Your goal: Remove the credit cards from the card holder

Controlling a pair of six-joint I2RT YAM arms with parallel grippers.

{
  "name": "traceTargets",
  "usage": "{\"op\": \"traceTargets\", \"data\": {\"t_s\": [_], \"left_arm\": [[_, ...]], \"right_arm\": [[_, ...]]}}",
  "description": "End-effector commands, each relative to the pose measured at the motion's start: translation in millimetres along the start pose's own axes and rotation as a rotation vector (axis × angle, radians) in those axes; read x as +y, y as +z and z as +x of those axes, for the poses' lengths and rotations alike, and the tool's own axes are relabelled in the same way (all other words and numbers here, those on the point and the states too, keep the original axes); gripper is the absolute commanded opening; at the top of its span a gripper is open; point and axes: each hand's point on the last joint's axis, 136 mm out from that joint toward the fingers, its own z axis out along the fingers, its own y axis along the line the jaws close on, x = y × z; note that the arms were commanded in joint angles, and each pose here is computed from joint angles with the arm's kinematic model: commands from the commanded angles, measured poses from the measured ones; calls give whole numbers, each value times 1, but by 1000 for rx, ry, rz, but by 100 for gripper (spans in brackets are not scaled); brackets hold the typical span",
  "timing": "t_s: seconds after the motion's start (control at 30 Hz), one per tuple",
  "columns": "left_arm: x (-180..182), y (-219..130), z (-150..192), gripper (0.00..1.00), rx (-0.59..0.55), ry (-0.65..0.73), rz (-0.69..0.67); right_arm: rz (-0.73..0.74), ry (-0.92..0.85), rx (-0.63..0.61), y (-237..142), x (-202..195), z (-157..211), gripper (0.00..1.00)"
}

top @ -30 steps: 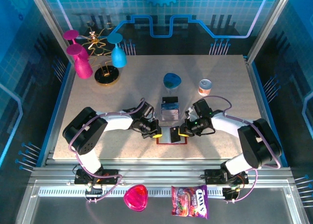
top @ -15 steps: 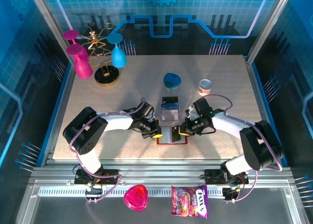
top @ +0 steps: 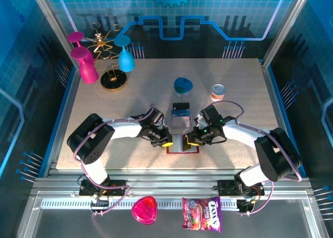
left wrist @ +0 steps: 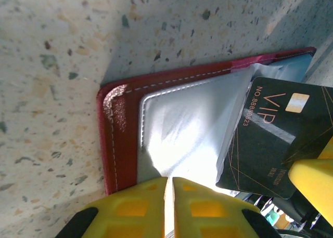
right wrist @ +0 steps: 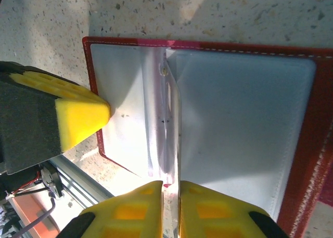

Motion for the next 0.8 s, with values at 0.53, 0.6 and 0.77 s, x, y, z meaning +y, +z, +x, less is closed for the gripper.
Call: {"op": "traceTargets", "data": {"t_s": [0.53, 0.6, 0.77], "left_arm": [[-6, -11, -2, 11, 4, 11, 10], [-6, -13, -2, 11, 2, 11, 10], [-6, -19, -3, 11, -17, 14, 9]], "right_arm": [[21, -11, -30, -9, 14, -5, 8], [21, -15, -36, -11, 15, -5, 7], [30, -36, -46, -18, 17, -4, 6]]}}
